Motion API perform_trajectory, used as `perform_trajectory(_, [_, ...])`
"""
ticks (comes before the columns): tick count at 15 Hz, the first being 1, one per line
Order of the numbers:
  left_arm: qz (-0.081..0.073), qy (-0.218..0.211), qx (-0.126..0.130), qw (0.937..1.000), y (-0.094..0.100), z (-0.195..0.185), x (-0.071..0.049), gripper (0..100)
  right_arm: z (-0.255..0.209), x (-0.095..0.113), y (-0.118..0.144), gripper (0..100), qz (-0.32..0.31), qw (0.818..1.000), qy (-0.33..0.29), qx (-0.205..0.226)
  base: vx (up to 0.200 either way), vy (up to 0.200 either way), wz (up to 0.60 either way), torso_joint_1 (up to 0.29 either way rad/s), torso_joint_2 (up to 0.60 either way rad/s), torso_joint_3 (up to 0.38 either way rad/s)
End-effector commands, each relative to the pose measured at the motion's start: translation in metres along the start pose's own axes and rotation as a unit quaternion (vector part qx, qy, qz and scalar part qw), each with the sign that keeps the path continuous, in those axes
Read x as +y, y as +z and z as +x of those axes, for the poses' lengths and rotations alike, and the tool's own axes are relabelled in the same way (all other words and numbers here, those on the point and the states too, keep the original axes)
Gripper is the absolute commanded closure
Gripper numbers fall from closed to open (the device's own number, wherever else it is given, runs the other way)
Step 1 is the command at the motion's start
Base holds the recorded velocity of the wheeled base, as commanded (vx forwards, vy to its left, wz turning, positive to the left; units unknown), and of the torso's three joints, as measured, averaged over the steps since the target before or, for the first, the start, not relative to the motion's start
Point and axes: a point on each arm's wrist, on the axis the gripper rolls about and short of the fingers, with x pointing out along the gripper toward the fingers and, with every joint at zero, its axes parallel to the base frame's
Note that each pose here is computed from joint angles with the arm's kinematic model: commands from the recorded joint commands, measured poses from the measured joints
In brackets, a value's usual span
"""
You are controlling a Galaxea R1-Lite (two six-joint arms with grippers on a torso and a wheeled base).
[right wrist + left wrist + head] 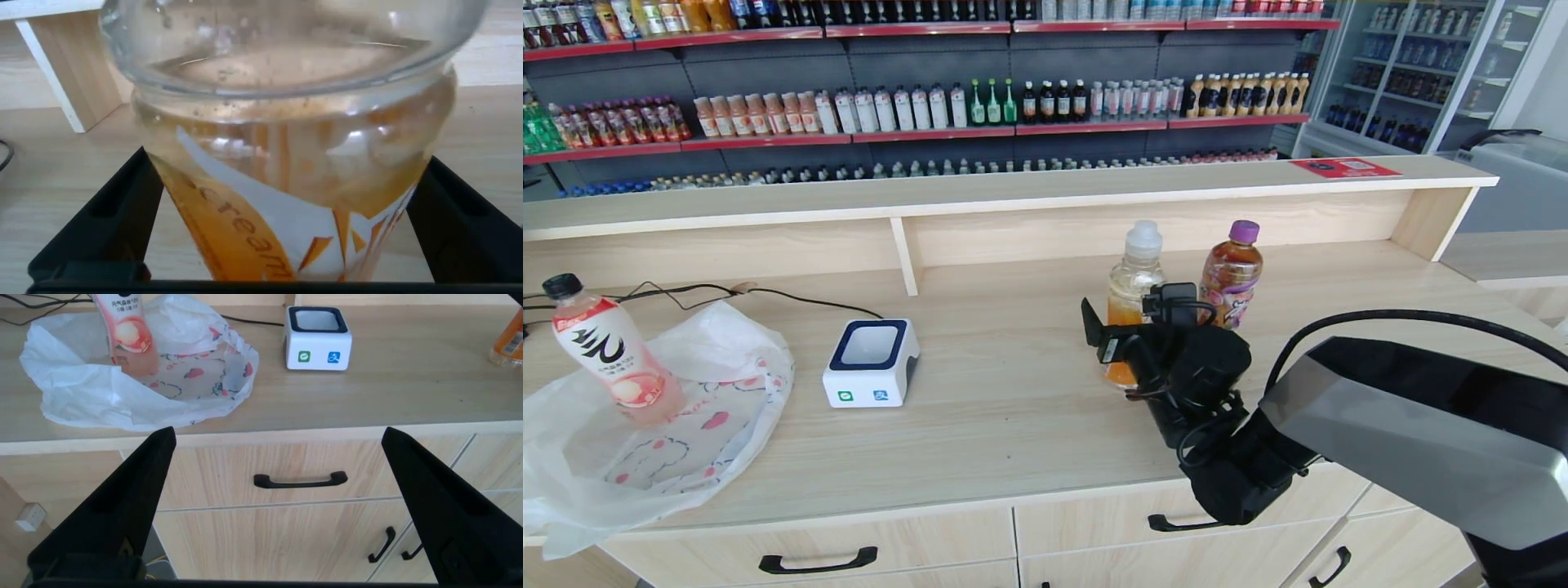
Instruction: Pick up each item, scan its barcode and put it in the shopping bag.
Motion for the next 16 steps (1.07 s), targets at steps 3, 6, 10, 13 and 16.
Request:
perform_trajectory(3, [0.0,0.0,0.0,1.0,0.0,0.0,0.0,0,0.0,0.0,0.0,100,-0.002,1.0,0.0,0.0,0.0,0.0,0.0,0.0,0.0,0.0])
perform_trajectory(6, [0.0,0.0,0.0,1.0,0.0,0.0,0.0,0,0.001,-0.004,0.002,100,-0.002,1.0,-0.004,-0.003,0.0,0.0,0.0,0.0,0.0,0.0])
perform_trajectory(10, [0.0,0.0,0.0,1.0,0.0,0.0,0.0,0,0.002,-0.007,0.007,100,-0.001,1.0,-0.008,-0.007,0.0,0.0,0.0,0.0,0.0,0.0])
perform_trajectory(13, [0.0,0.0,0.0,1.0,0.0,0.0,0.0,0,0.001,-0.007,0.014,100,0.0,1.0,-0.007,-0.012,0.0,0.0,0.0,0.0,0.0,0.0])
perform_trajectory(16, [-0.001,0.0,0.0,1.0,0.0,0.0,0.0,0,-0.005,-0.008,0.02,100,0.001,1.0,-0.007,-0.009,0.0,0.0,0.0,0.0,0.0,0.0])
